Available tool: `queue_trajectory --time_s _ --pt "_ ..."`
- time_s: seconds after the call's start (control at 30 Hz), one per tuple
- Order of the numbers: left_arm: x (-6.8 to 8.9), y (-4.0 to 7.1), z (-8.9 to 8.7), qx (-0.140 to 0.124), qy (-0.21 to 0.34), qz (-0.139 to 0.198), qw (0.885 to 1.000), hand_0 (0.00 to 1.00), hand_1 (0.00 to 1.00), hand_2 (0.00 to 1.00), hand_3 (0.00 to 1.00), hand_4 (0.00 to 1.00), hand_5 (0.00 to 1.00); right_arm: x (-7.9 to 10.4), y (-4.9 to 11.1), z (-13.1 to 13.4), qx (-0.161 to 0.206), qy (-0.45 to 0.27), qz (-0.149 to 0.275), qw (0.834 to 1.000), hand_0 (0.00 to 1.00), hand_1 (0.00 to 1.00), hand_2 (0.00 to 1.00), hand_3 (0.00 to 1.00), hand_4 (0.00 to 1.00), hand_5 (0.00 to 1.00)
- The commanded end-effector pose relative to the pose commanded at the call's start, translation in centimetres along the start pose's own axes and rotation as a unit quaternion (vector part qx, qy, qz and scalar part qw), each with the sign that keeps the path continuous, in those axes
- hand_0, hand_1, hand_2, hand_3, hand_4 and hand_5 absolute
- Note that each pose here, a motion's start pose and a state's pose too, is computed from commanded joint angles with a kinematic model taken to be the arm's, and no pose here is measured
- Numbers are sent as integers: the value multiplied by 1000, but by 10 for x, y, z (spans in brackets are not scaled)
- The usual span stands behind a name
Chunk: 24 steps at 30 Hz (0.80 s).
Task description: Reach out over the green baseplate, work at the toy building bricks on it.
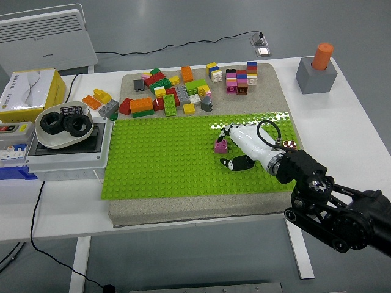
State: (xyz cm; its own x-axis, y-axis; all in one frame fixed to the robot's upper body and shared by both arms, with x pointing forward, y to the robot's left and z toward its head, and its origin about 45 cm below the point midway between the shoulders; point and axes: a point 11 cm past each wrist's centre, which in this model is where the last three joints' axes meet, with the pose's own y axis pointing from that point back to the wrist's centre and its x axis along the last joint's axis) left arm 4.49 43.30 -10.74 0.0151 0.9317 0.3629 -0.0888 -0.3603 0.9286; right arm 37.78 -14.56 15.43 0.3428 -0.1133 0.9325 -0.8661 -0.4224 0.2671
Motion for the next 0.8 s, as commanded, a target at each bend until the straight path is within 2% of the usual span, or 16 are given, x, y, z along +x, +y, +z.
queue_trajectory --time_s 0.17,0.2,0.8 --pt "0 0 -1 1 -2 0 1000 771 721 678 774 818 750 -2 -2 3 -6 -1 -3 1000 772 836 867 670 747 274" --pt "1 0 -1 1 -3 0 1000 772 720 679 773 815 748 -2 -3 3 -7 -2 -3 1000 773 836 867 674 751 317" --pt "0 0 -1 0 1 0 1000 774 722 679 773 815 745 -8 -7 4 -11 0 -12 1000 773 835 868 677 742 323"
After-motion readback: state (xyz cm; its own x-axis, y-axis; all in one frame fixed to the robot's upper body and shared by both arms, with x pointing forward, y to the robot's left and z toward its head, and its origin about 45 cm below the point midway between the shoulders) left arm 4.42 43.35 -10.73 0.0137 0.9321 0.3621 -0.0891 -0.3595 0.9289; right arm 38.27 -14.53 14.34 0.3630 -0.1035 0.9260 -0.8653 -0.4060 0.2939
